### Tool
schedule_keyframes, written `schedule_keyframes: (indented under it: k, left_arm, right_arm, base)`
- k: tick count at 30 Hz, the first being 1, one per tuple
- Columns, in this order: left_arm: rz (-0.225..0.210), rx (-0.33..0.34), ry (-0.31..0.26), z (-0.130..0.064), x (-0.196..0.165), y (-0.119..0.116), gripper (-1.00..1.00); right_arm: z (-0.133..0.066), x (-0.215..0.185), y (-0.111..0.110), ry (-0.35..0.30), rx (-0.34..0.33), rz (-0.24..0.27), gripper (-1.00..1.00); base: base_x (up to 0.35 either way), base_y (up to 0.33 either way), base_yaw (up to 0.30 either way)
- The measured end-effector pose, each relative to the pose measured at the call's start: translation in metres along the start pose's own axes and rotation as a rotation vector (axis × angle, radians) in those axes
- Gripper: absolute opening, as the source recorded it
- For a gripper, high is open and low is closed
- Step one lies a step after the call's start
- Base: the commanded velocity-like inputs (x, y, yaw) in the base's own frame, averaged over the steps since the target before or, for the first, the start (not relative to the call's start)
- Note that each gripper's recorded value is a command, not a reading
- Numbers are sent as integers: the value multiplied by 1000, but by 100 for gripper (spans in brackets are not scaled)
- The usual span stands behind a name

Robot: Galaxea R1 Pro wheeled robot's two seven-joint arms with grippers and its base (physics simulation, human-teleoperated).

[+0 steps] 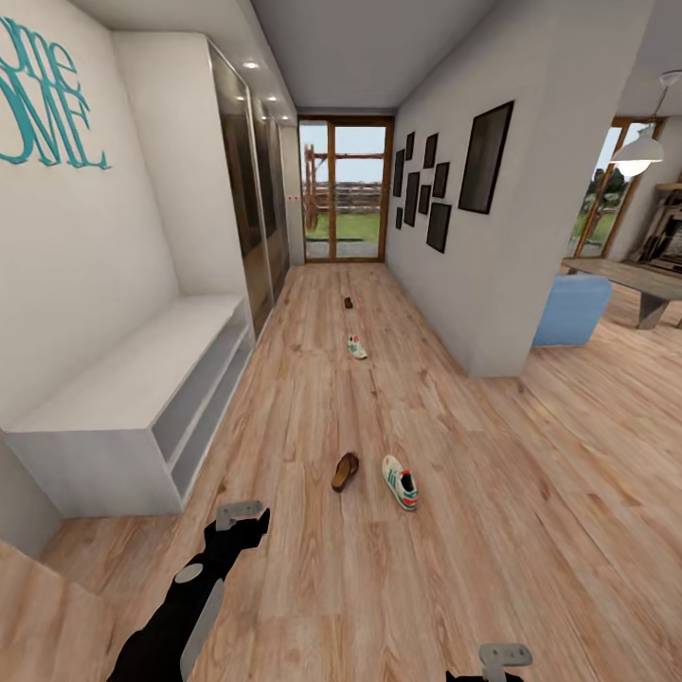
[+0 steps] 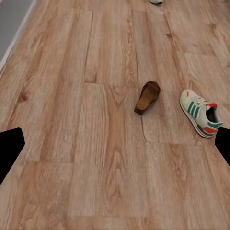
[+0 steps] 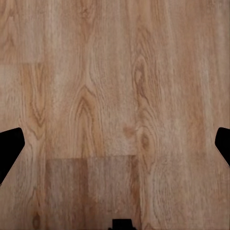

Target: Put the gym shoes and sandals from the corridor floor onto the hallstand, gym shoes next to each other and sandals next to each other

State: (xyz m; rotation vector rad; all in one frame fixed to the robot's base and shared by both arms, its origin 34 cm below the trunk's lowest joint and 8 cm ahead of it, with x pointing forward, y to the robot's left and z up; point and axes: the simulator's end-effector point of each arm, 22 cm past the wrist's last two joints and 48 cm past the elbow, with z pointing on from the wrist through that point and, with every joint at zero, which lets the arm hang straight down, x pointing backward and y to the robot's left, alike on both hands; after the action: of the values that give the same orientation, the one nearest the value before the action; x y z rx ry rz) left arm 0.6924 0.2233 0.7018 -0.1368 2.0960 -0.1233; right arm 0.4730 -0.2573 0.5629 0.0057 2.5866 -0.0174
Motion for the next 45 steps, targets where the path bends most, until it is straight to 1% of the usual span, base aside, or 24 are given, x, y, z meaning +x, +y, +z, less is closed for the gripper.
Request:
schedule_keyframes:
  k: [11, 40, 45]
  left_arm:
    - [0, 0, 0, 0, 0, 0, 100]
    - [-1, -1, 1, 0, 1, 1, 100]
    - [1, 0, -1, 0, 0, 0, 100]
  right_arm:
    - [0, 0, 0, 0, 0, 0, 100]
    - [0, 0, 0, 0, -1, -2, 100]
    - [0, 0, 1, 1, -1, -1, 100]
  base:
    - [347, -115, 0]
    - [335, -154, 0]
    - [173, -48, 0]
